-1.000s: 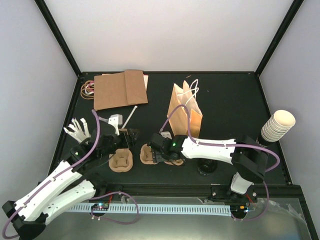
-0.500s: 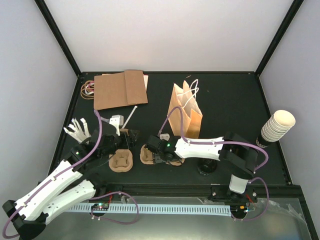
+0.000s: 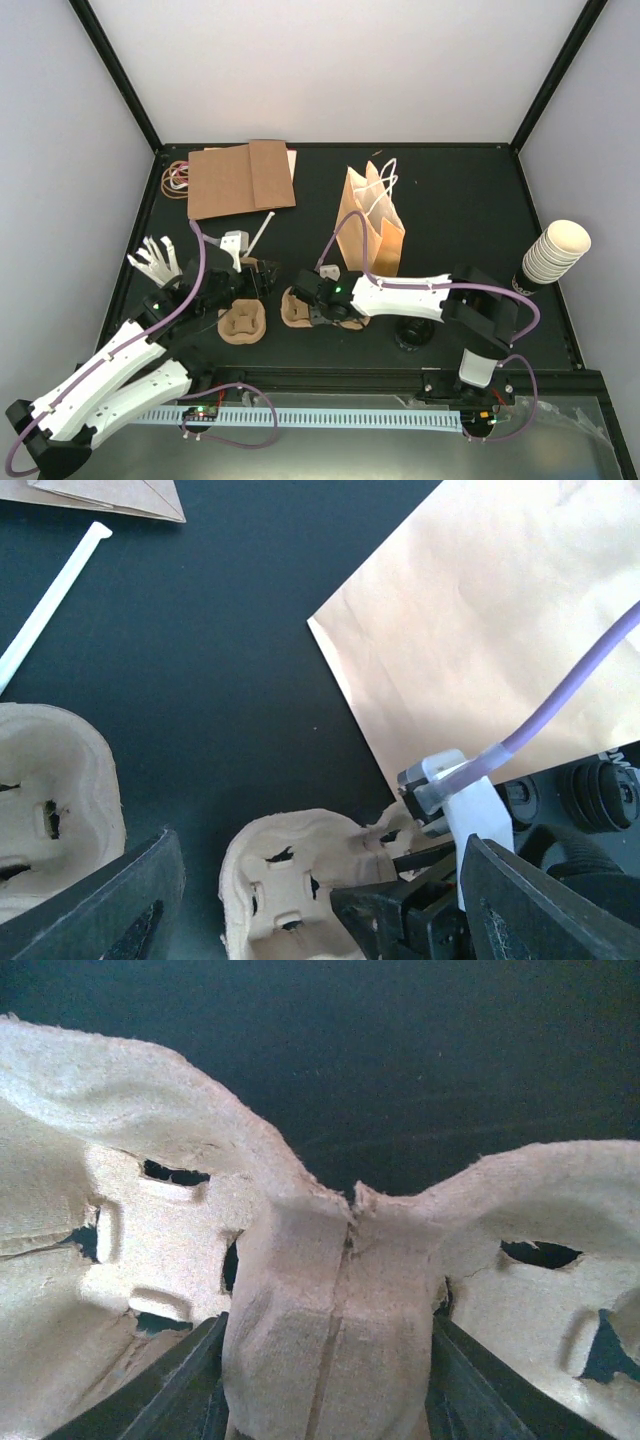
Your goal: Pack the takeout coffee
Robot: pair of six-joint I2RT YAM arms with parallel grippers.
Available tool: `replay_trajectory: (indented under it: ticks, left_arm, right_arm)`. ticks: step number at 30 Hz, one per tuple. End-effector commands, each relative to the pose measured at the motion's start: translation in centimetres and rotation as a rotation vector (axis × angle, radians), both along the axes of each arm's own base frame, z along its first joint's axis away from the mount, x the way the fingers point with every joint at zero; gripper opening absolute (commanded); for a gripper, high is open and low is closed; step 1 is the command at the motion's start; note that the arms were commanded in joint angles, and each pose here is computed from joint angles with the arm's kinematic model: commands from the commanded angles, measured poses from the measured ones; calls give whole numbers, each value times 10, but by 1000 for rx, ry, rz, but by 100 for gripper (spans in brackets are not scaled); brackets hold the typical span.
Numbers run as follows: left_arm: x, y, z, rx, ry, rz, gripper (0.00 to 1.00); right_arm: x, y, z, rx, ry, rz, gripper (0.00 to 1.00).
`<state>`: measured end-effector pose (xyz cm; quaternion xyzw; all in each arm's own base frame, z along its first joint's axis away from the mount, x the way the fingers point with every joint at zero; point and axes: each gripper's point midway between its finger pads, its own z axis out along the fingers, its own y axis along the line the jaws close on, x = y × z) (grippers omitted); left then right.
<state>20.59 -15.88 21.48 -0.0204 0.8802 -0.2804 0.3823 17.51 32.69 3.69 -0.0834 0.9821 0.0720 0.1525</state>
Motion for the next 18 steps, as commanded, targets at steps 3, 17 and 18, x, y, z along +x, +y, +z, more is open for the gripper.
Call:
replay_trajectory:
  ticks: [3, 17, 18]
  left_arm:
    - [-1, 2, 16, -18, -39, -5, 78]
    - [-11, 23, 80, 2, -144, 10, 79]
    - [-13, 26, 88, 0, -158, 11, 79]
  right_arm:
    - [10, 8, 47, 79, -97, 35, 53]
    - [12, 17, 135, 236, -280, 245, 53]
    - [13, 18, 144, 246, -302, 262, 53]
